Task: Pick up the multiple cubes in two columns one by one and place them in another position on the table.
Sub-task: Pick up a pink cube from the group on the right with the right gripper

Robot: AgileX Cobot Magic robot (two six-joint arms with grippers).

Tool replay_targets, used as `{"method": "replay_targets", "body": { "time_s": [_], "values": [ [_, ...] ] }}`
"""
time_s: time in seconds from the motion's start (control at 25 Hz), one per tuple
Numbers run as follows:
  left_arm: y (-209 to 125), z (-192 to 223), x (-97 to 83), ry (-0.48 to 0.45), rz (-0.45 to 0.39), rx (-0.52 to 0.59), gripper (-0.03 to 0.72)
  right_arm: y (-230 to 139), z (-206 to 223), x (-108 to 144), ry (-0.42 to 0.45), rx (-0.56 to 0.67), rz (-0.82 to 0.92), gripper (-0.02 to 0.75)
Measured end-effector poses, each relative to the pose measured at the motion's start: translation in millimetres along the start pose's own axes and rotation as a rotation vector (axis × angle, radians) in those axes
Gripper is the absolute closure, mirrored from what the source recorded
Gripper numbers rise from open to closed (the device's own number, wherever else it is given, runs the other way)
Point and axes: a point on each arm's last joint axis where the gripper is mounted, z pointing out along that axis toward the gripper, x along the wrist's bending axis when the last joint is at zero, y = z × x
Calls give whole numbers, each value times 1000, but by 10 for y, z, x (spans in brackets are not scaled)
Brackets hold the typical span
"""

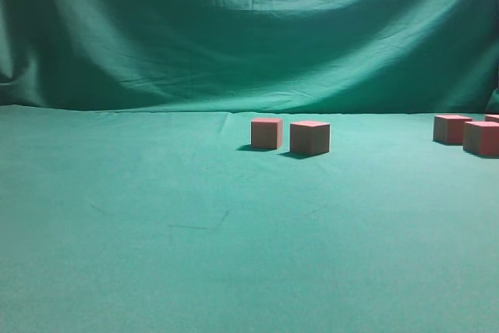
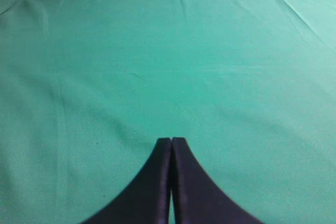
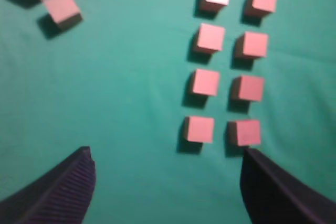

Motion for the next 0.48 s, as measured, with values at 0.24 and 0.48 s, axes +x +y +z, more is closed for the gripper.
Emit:
{"method": "replay_targets", "body": {
  "time_s": [0.24,0.48],
  "values": [
    [0,0,0,0,0,0,688,-337,310,-49,-27,25,59,172],
    [0,0,0,0,0,0,688,-384,619,-260,38,38,180,172]
  ]
}}
